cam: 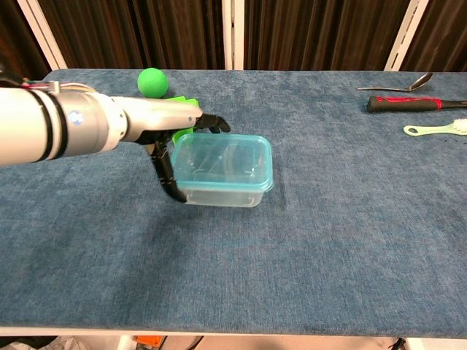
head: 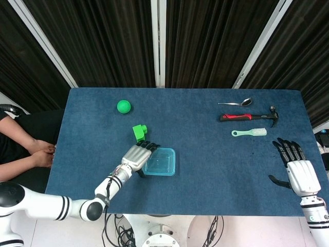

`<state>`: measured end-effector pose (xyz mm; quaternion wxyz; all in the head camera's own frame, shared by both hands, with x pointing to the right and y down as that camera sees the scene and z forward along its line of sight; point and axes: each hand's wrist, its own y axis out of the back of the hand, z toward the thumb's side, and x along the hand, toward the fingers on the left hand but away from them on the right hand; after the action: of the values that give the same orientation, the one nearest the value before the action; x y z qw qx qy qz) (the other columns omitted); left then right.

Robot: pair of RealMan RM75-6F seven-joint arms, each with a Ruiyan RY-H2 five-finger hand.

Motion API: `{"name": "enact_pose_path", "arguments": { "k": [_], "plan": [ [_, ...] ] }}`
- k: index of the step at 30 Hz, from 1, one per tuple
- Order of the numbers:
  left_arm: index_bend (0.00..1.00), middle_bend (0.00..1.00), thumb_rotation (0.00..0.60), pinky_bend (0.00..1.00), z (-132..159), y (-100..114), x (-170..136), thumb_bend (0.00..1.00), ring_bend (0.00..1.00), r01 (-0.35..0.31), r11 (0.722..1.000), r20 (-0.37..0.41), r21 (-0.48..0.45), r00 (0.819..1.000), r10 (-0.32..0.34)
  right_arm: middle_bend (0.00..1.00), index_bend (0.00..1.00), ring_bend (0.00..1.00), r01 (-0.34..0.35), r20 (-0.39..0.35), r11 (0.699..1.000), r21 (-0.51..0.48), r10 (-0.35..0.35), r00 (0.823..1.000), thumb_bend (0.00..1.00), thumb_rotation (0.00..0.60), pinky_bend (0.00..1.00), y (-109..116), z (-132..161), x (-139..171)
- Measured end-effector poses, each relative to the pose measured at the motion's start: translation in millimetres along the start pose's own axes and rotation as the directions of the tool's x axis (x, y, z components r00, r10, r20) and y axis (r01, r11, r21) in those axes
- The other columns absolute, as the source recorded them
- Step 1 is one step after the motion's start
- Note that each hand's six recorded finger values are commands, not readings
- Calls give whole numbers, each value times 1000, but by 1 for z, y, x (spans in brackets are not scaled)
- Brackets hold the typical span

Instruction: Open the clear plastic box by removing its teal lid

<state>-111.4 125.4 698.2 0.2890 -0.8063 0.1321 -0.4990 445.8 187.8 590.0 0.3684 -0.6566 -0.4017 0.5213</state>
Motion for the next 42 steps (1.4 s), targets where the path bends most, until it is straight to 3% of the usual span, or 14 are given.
{"name": "enact_pose_path", "arguments": {
  "k": [4, 8, 18, 33, 42],
  "plan": [
    [118, 187, 600, 113, 14, 5, 13, 60, 83, -15, 1000, 32, 3, 999, 15, 6, 0, 0, -19, -83, 999, -31, 16, 996, 52, 600, 0, -7, 22, -8],
    [128, 201, 600, 122, 32, 8, 24, 60, 95, -27, 999, 64, 18, 998, 25, 7, 0, 0, -34, -197, 997, -72, 19, 980, 58, 600, 0, -18, 56, -21],
    [126, 187, 600, 119, 49, 0, 31, 60, 95, -20, 999, 80, 49, 997, 16, 0, 0, 0, -9, -397, 990, -137, -47, 917, 75, 600, 0, -60, 143, -54],
    [116, 187, 600, 113, 49, -3, 31, 60, 95, -25, 998, 80, 64, 997, 20, 0, 0, 0, 12, -504, 992, -130, -76, 860, 67, 600, 0, -116, 195, -72],
    [112, 187, 600, 108, 47, -5, 27, 60, 95, -17, 997, 84, 74, 996, 11, 0, 0, 0, -17, -536, 989, -149, -66, 842, 68, 600, 0, -130, 202, -74]
  ]
}}
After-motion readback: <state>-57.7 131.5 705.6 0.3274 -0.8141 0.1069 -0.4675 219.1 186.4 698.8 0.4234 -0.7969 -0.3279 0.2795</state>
